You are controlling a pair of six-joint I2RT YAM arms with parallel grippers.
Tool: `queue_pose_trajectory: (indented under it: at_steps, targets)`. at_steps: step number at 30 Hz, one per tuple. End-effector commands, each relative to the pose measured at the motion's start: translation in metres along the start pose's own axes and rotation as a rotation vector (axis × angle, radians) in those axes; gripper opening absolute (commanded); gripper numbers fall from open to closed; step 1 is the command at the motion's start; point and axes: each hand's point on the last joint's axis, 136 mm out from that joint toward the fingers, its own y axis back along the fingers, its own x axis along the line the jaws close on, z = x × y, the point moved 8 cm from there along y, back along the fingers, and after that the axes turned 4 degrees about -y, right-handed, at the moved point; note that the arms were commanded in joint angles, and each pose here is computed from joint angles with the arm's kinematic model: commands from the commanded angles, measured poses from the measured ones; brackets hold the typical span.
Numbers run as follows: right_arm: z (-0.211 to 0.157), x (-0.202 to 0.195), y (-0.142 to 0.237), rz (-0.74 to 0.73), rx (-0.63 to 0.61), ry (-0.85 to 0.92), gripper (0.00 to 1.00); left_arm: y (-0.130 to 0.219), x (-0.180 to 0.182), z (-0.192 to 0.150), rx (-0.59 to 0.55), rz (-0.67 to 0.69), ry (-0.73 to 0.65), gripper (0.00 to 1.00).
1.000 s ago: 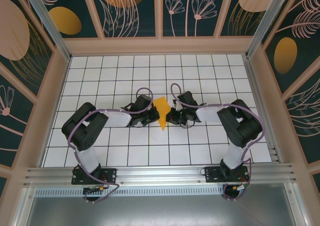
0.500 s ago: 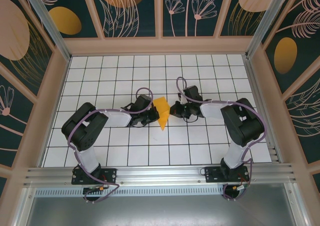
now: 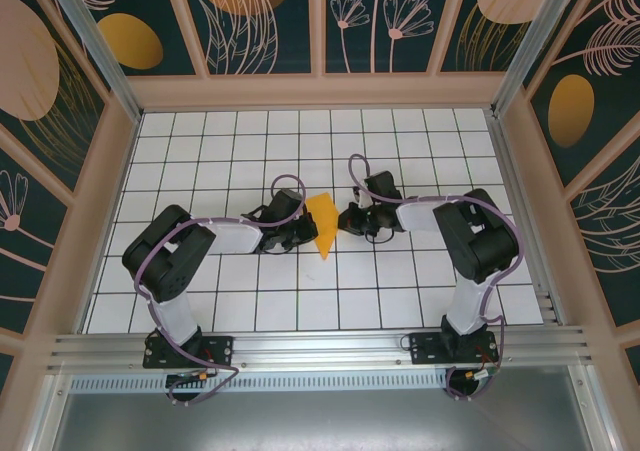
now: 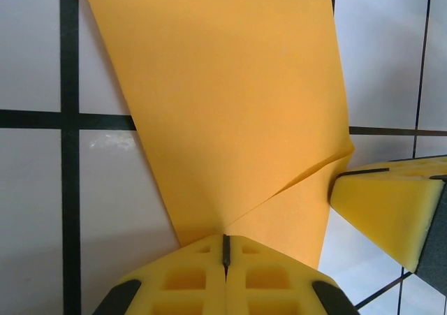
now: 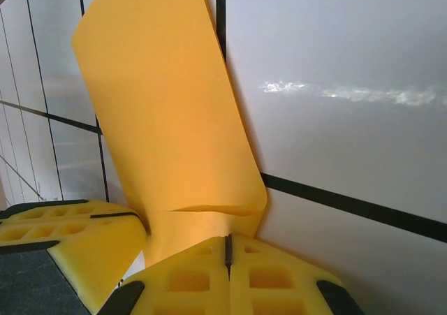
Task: Fold a paper plane with a square sheet of paper (pick it up from the middle)
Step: Third fold the triangle at the center of the table.
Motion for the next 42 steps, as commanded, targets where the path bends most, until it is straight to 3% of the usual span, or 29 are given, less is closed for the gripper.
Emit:
queue_pose_trajectory:
  at_steps: [1,14,24,28,33,38,42]
  targets:
    - [0.01,0.021,0.02,0.065,-0.074,0.063,0.05,0.002,0.03,-0.016,0.048,0.179,0.007,0.0]
    - [0.002,0.013,0.0,0.124,0.018,0.061,0.05,0.001,0.03,-0.016,0.052,0.178,-0.001,0.0]
    - [0.001,-0.005,-0.014,0.033,0.033,-0.004,0.05,0.01,0.019,-0.006,0.014,0.155,-0.034,0.01]
    - [-0.002,-0.008,-0.018,0.001,0.032,-0.026,0.05,0.02,0.001,0.005,-0.035,0.088,-0.065,0.09]
    - [-0.004,-0.007,-0.02,-0.031,0.025,-0.04,0.05,0.045,-0.024,0.01,-0.099,-0.11,-0.066,0.22]
    - [-0.005,-0.005,-0.02,-0.037,0.021,-0.047,0.05,0.045,-0.029,-0.006,-0.08,-0.223,-0.04,0.19]
    - [-0.003,-0.003,-0.019,-0.044,0.017,-0.045,0.05,0.037,-0.032,-0.021,-0.038,-0.228,-0.034,0.15]
